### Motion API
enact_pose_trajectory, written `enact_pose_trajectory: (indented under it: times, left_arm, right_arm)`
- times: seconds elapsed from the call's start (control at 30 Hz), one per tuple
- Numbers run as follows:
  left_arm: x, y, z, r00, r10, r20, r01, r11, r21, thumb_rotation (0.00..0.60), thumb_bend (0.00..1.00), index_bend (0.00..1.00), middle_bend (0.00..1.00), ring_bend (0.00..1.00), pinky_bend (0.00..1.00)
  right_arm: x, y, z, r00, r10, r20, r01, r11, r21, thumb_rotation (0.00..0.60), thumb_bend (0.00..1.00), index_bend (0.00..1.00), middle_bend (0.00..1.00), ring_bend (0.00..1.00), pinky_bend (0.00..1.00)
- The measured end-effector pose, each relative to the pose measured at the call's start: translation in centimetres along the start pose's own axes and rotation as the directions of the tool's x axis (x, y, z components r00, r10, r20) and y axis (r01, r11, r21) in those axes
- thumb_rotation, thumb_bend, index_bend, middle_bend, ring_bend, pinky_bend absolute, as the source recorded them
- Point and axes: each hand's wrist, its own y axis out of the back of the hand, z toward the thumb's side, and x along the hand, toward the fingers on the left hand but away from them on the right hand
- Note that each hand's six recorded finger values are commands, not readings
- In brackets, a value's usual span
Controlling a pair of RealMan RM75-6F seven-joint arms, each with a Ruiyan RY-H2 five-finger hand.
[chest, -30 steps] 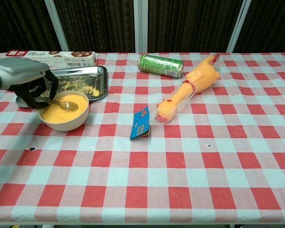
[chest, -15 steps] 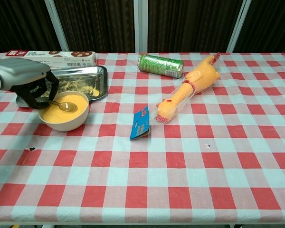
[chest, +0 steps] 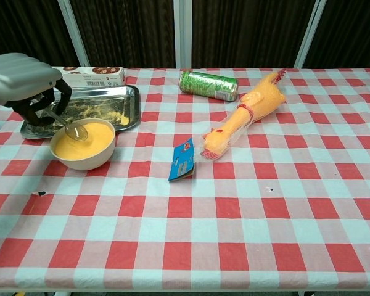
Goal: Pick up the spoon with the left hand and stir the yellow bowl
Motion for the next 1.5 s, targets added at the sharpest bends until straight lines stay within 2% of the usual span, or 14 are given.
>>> enact_pose_trajectory:
  times: [0.13,0.27,0.37,0.67,0.83,1.0,1.2,1.5]
  left_arm:
    - [-0.2,0.7,0.4,0.999,0.049,-0.004,-0.048,0.986,0.158,0.600,0.38,0.67,0.92,0.89,0.96]
    - [-0.1,1.2,1.2,0.994,0.109,-0.005,-0.103,0.948,0.302,0.600,0.38,0.69,0.93,0.90,0.96]
    - [-0.1,1.4,2.0,0.989,0.151,-0.003,-0.139,0.917,0.374,0.600,0.38,0.69,0.93,0.90,0.97]
    - [0.1,0.4,4.2,0.983,0.182,0.018,-0.165,0.841,0.515,0.600,0.38,0.70,0.93,0.91,0.97]
    - [0.3,0.0,5.0,0.982,0.188,0.008,-0.161,0.819,0.551,0.600,0.38,0.71,0.93,0.91,0.97]
    - [0.2,-0.5,6.0,0.985,0.170,0.011,-0.147,0.820,0.553,0.600,0.38,0.71,0.94,0.92,0.97]
    - [0.2,-0.8,6.4,0.988,0.155,0.021,-0.143,0.842,0.520,0.600,0.38,0.71,0.94,0.92,0.97]
    - [0.1,-0.7,5.6,0.994,0.109,0.020,-0.109,0.931,0.348,0.600,0.38,0.72,0.94,0.91,0.97]
  right_arm:
    - [0.1,0.1,0.2,1.000,-0.004,-0.004,0.004,1.000,-0.002,0.600,0.15,0.07,0.27,0.04,0.16]
    - [0.2,0.2,0.0,1.000,-0.006,0.002,0.006,1.000,-0.003,0.600,0.15,0.07,0.27,0.04,0.16]
    - [0.3,0.2,0.0,1.000,-0.006,0.005,0.006,1.000,-0.004,0.600,0.15,0.07,0.27,0.04,0.16]
    - [0.3,0.1,0.0,1.000,-0.006,0.006,0.006,1.000,-0.010,0.600,0.15,0.07,0.27,0.04,0.16]
    - [0.4,0.0,-0.1,1.000,-0.003,0.009,0.003,1.000,-0.013,0.600,0.15,0.07,0.27,0.04,0.16]
    - [0.4,-0.2,-0.3,1.000,0.003,0.016,-0.002,1.000,-0.017,0.600,0.15,0.07,0.27,0.04,0.16]
    - [0.5,-0.2,-0.5,1.000,0.001,0.018,0.000,1.000,-0.016,0.600,0.15,0.07,0.27,0.04,0.16]
    - [0.4,-0.1,-0.3,1.000,-0.001,0.015,0.001,1.000,-0.016,0.600,0.15,0.07,0.27,0.04,0.16]
